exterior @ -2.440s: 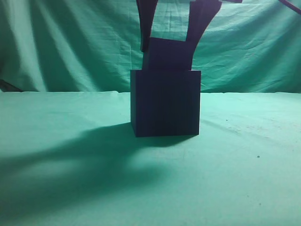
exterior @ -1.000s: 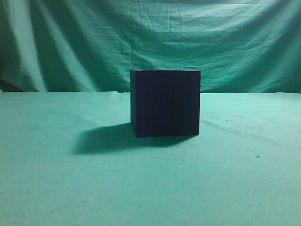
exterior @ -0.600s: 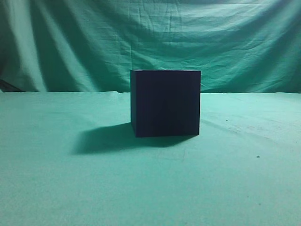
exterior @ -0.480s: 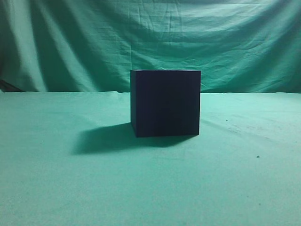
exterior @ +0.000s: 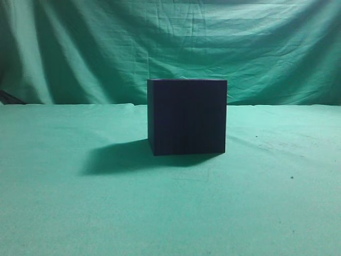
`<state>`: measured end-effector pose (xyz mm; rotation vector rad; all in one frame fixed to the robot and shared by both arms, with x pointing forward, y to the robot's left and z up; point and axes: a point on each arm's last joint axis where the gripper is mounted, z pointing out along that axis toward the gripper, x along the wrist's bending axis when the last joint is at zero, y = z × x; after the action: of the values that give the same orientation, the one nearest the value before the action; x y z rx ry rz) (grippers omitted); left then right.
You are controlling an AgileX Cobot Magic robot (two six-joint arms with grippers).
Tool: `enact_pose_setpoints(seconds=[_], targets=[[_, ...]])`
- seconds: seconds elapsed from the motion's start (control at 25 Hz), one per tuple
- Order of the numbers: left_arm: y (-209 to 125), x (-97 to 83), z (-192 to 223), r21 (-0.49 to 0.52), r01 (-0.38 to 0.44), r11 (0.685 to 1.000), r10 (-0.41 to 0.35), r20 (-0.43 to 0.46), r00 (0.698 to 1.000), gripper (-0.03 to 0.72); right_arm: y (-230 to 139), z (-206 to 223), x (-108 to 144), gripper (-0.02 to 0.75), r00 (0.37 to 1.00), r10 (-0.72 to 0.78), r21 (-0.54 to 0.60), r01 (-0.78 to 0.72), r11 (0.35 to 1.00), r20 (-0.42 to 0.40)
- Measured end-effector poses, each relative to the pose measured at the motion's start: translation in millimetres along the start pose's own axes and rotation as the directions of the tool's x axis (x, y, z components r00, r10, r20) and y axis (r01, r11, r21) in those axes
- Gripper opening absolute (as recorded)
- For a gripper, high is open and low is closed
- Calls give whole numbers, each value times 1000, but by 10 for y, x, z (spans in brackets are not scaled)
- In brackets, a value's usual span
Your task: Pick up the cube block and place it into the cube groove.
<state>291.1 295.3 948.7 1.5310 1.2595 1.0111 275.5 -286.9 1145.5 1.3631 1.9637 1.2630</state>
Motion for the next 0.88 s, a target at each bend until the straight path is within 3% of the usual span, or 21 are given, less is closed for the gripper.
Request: enact_pose_setpoints(seconds=[0.2,0.48,0.6,0.76,0.88], targets=[[0,0,0,0,0,1000,0,0,1000,0,-22,-51,5,0,999,2,-99,-6,995,-48],[0,0,0,0,0,1000,0,0,1000,0,-25,-46,26,0,998,-9,-100,2,995,-70],[0,0,0,0,0,1000,0,0,1000,0,-25,-48,44,0,990,-121,-109,113,988,-78],[0,0,0,0,0,1000,0,0,1000,0,-39,-61,136,0,936,-317,-137,297,945,-156],[0,0,0,0,0,1000,0,0,1000,0,-51,-73,190,0,901,-382,-158,355,922,-206]])
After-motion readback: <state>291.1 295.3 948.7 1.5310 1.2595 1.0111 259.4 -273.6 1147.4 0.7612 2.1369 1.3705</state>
